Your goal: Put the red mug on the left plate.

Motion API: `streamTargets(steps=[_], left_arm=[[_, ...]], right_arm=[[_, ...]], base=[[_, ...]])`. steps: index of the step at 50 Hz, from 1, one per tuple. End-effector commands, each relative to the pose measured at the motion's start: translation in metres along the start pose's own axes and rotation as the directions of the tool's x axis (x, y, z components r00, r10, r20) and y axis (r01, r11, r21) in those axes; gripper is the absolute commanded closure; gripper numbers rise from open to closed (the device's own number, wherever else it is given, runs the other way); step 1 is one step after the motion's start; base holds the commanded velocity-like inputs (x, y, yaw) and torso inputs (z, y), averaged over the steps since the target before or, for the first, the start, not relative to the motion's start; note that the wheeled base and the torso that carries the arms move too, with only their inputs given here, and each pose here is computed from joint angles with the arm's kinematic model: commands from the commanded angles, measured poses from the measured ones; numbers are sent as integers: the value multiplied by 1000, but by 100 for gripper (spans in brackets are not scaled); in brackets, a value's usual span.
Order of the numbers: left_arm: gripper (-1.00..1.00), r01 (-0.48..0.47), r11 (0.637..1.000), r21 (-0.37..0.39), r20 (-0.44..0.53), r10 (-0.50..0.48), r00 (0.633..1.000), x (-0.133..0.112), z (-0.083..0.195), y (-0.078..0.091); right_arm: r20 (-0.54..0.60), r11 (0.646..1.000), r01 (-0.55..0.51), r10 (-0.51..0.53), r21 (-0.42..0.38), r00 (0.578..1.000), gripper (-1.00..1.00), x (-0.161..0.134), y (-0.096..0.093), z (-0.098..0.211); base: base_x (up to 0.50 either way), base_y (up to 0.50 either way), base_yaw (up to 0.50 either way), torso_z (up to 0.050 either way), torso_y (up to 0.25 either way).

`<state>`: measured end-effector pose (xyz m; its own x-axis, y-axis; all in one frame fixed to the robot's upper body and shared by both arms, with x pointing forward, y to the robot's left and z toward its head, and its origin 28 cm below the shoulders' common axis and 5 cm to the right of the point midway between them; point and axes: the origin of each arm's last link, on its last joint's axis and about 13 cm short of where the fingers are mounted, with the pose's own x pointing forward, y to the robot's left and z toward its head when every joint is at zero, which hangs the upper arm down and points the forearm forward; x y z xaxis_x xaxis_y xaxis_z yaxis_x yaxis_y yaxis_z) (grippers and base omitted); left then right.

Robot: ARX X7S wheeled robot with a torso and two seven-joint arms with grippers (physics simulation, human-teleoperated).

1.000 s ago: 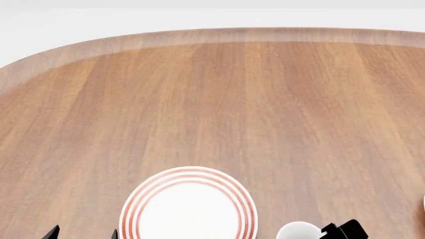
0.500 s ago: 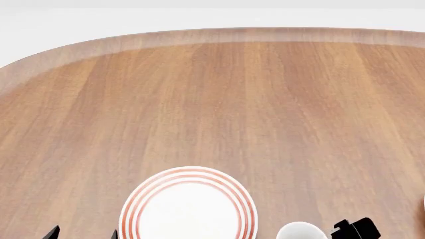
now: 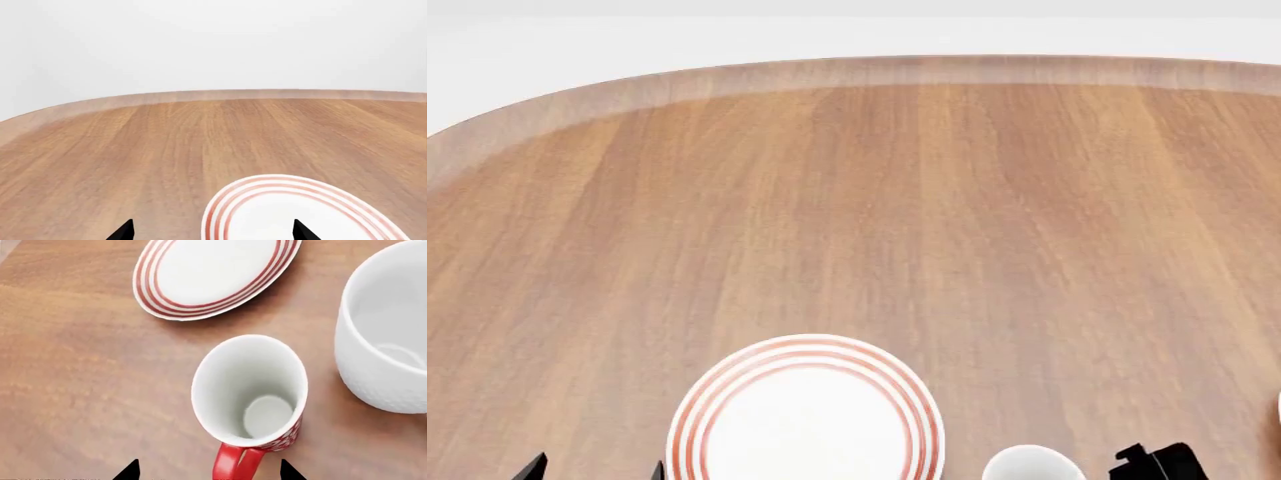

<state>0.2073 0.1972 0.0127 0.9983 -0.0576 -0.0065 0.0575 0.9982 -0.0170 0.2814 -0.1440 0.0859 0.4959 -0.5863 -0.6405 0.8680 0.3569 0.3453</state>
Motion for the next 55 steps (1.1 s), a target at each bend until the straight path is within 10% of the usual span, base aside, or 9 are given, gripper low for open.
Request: streamTargets(steps=[1,55], left_arm=[[-100,1,1000,0,0,-1,1000,0,0,0],[-100,2,1000,-2,-2,-2,1000,2,-1,0]], right_arm=[[-29,1000,22,-22,9,999,-100,7,-1,-5],[-36,997,66,-67,-49,997,-100,29,4,-24]], base=[[0,0,0,0,0],[0,0,0,0,0]])
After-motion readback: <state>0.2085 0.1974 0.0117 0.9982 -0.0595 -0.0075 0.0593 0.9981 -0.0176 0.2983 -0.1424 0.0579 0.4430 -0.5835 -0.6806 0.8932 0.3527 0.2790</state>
